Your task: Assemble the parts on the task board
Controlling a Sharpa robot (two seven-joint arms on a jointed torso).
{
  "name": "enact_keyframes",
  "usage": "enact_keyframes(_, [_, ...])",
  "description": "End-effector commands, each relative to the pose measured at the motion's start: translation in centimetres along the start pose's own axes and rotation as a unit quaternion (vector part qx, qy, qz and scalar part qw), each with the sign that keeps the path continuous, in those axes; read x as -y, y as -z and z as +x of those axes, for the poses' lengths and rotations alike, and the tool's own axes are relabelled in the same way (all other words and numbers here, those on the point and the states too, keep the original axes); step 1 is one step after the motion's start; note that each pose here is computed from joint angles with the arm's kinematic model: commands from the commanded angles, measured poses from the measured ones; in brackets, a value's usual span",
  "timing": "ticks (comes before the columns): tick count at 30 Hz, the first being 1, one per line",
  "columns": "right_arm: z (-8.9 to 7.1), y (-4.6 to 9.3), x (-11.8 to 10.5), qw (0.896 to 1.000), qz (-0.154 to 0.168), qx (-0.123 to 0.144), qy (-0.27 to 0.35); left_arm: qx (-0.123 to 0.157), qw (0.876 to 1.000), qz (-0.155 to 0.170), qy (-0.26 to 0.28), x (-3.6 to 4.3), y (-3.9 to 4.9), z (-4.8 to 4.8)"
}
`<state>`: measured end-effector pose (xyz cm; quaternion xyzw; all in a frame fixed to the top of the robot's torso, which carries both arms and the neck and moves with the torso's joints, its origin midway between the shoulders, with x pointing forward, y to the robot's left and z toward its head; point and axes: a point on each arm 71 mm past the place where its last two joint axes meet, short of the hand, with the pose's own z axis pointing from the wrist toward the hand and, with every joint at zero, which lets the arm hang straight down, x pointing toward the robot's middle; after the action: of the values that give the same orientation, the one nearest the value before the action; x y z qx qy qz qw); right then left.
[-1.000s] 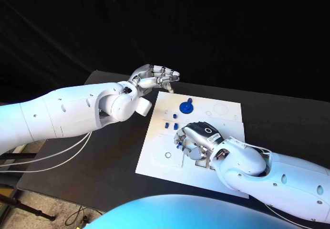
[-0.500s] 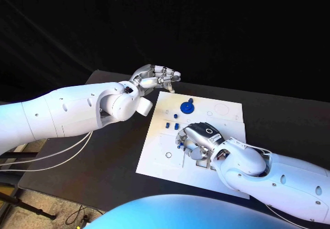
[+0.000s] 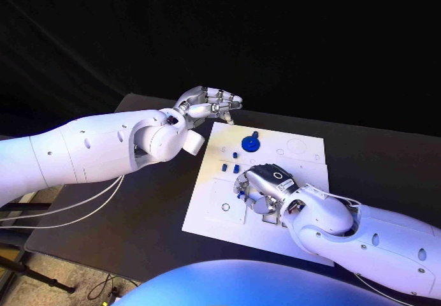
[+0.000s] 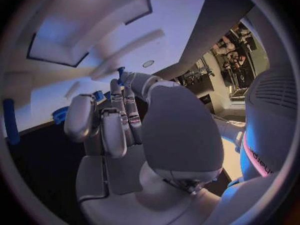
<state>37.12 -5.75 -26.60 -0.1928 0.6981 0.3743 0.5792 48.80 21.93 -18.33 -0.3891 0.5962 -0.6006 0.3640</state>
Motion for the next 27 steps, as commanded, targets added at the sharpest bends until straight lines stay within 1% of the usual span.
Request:
enact_keyframes(1, [0.23, -0.05, -0.25, 1.0, -0.007, -0.01, 0.009, -0.01, 1.0, 0.002, 0.003, 0.08, -0.04, 0.27])
enact_keyframes(9, [0.55, -0.12, -0.23, 1.0, -0.005, -0.023, 0.012, -0.011, 1.0, 0.002, 0.003, 0.07, -0.05, 0.28])
enact_keyframes(13, [0.63, -0.17, -0.09, 1.0, -0.005, -0.024, 0.008, -0.011, 1.0, 0.002, 0.003, 0.07, -0.05, 0.29])
enact_keyframes(20, [0.45, -0.06, 0.15, 1.0, -0.006, -0.01, -0.003, -0.01, 1.0, 0.001, 0.002, 0.05, -0.05, 0.24])
enact_keyframes(27, [0.07, 0.44, 0.43, 1.0, -0.001, 0.007, -0.008, -0.01, 1.0, 0.0, 0.002, 0.03, -0.06, 0.19])
